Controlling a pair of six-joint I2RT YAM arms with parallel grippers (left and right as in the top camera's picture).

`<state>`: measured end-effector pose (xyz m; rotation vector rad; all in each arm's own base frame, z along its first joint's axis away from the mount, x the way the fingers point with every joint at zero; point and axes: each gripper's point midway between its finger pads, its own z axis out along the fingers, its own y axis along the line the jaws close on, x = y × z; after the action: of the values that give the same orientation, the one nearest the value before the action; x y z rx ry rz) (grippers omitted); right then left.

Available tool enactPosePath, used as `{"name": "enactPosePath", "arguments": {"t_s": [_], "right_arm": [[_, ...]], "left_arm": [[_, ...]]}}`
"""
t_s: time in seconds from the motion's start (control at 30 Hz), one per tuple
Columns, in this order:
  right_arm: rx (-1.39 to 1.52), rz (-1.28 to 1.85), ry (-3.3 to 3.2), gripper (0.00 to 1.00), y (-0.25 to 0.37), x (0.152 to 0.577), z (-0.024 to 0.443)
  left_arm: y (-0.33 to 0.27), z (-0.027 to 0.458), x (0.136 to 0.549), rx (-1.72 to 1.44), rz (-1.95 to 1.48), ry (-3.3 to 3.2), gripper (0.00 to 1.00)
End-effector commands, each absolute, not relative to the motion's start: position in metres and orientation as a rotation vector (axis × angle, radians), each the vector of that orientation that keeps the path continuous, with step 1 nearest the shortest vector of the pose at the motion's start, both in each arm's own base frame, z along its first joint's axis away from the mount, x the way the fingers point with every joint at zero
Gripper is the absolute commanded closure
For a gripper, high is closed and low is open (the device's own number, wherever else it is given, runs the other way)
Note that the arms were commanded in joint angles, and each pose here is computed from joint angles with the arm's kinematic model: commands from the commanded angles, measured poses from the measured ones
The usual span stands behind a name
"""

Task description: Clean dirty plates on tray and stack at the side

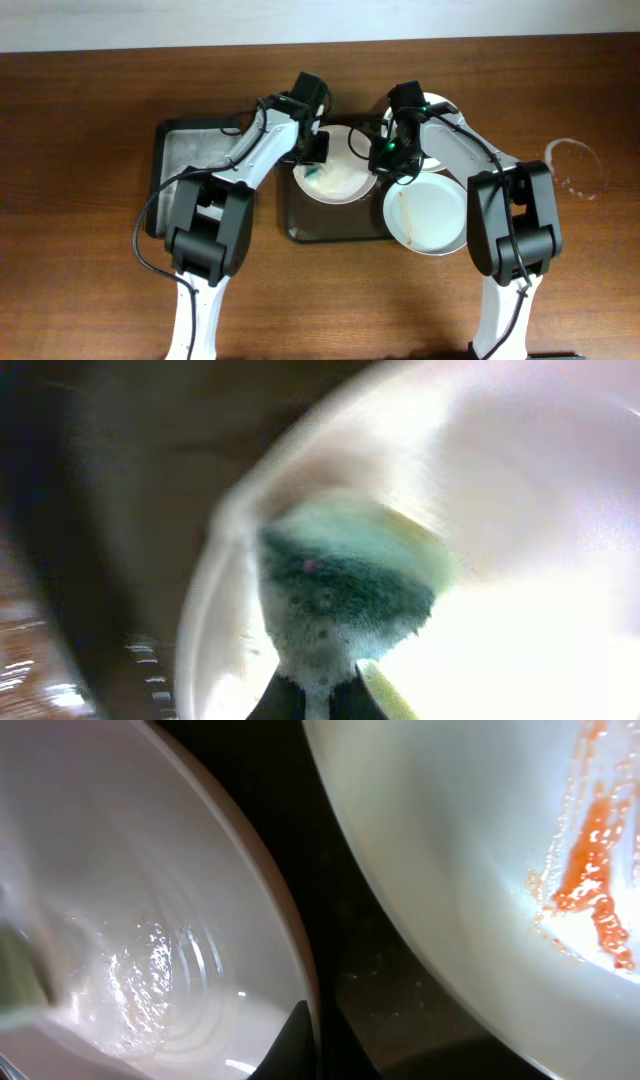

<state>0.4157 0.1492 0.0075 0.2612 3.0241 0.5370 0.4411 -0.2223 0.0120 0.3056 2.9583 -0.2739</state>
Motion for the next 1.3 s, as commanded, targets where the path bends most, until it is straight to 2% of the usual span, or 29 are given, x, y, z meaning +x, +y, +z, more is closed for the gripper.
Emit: {"name": "enactPosePath", "arguments": {"t_s": [0.0,0.13,0.4,0.53,0.63,0.73,0.87,1.03,1.13,1.27], "right_arm": [[0.253,0.517,3.036,0.96,0.149,0.412,0.004],[0.252,0.517,3.037,0.96,0.149,0.412,0.004],[0.251,0.517,3.037,0.96,0.149,0.412,0.004],[0.251,0.517,3.037,0.96,0.149,0.412,0.004],[0.252,0.517,3.037,0.96,0.149,0.412,0.004],[0.251,0.517,3.037,0.96,0.149,0.412,0.004],[0.251,0.517,3.037,0.96,0.149,0.412,0.004],[0.251,0.517,3.036,0.96,0.149,0.413,0.004],[0.251,0.518,3.037,0.96,0.149,0.412,0.004],[0.251,0.519,3.037,0.96,0.149,0.412,0.004]], "left_arm": [[-0.277,0.003,0.395,0.563,-0.816,2.995,0.99],[-0.280,0.004,0.416,0.556,-0.772,2.914,0.99],[-0.211,0.001,0.501,0.077,-0.074,2.724,0.99],[-0.180,0.009,0.516,-0.022,0.162,2.627,0.99],[-0.169,0.007,0.508,-0.022,0.246,2.650,0.99],[-0.175,-0.006,0.480,0.028,0.183,2.793,0.99],[-0.214,-0.018,0.422,0.276,-0.189,3.053,0.99],[-0.243,-0.008,0.372,0.480,-0.572,3.186,0.99],[-0.240,-0.001,0.365,0.506,-0.608,3.215,0.99],[-0.228,0.030,0.385,0.450,-0.617,3.194,0.99]]}}
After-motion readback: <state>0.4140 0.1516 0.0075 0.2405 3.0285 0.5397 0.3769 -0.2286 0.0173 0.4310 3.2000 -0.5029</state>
